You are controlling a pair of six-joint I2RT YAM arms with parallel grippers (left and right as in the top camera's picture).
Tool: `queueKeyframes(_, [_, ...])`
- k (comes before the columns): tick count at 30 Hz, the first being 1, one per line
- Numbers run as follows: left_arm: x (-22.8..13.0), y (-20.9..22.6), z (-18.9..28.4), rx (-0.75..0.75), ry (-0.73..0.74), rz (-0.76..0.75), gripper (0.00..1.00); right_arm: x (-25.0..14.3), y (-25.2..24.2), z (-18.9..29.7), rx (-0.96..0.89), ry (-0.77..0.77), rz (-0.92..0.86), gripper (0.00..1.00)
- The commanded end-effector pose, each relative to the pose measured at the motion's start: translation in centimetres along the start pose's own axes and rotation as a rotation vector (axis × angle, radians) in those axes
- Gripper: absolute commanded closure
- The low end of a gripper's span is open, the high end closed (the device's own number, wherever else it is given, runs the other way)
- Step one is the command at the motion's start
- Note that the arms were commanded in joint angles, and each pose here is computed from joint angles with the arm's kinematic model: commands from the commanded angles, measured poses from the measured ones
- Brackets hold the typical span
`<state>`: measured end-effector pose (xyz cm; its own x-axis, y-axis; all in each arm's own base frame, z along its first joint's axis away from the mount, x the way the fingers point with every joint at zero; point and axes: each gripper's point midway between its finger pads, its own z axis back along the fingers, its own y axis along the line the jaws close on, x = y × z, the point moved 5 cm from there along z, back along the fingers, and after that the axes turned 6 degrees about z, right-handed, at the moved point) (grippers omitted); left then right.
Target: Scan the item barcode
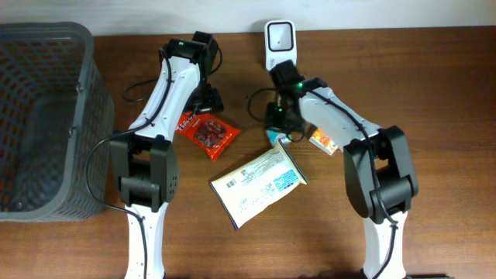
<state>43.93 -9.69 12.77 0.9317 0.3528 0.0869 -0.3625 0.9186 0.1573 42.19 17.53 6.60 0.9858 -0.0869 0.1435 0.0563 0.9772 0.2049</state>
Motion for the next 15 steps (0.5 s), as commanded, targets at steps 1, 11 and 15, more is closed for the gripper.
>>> queueKeyframes(1, [0.2, -0.2, 0.5, -0.016, -0.010, -0.011, 0.01, 2.1, -6.6, 1.0, -0.173, -0.017, -0.102, 0.96])
queueKeyframes(11, [0.2, -0.2, 0.5, -0.016, -0.010, -0.011, 0.01, 0.8, -2.9, 16.5, 0.020, 0.168, 0.113, 0.96])
queueKeyframes(15, [0.2, -0.2, 0.5, -0.016, -0.010, -0.011, 0.01, -3.0, -0.3, 13.8, -0.032, 0.320, 0.201, 0.96])
